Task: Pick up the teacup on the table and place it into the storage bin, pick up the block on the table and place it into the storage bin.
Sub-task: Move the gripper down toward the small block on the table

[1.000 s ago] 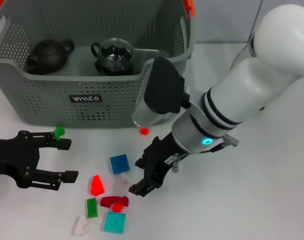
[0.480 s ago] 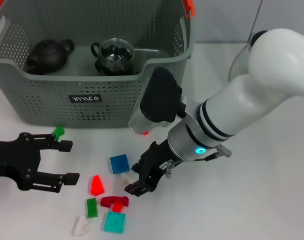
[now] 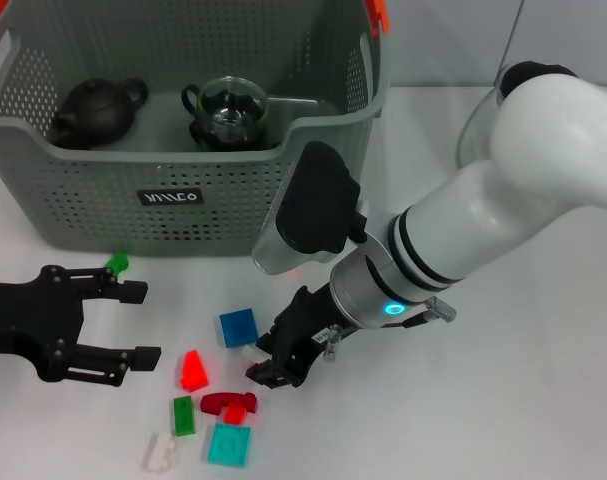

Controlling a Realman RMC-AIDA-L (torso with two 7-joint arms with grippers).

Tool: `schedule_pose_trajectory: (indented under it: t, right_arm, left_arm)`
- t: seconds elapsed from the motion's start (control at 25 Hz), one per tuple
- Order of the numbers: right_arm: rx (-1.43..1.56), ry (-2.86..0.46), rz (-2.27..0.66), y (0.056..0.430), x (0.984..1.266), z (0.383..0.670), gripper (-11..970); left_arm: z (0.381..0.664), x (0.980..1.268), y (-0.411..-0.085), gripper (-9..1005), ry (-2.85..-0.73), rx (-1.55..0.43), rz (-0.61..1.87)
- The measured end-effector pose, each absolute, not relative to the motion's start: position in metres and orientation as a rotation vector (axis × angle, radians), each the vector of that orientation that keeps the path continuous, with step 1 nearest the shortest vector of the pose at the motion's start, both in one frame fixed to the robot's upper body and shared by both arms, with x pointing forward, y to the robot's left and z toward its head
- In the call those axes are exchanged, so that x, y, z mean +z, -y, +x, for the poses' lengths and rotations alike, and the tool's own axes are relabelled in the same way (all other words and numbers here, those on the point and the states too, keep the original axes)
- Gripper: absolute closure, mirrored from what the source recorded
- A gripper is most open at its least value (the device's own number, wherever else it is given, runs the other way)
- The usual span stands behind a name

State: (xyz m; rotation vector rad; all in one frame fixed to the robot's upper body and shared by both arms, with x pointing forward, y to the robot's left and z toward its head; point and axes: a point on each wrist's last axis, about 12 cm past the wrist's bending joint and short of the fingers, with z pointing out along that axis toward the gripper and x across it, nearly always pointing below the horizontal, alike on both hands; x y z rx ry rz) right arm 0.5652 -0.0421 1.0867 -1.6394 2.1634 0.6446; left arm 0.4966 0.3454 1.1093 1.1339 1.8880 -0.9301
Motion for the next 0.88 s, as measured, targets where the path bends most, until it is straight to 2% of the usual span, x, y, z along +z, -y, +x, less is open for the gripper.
schedule_pose_trajectory:
  t: [0.08, 0.88]
  right_arm:
    - [0.639, -2.161, -1.631, 0.042, 1.0859, 0.5658, 580]
    - [0.641, -2.156, -1.634, 0.0401, 1.0793, 0.5614, 589]
  left_arm:
    - [0.4966, 1.1094, -0.3454, 142, -1.887, -0.93, 1.133]
    - [0.4963, 1.1082, -0.3448, 141, -1.872, -0.932, 1.13]
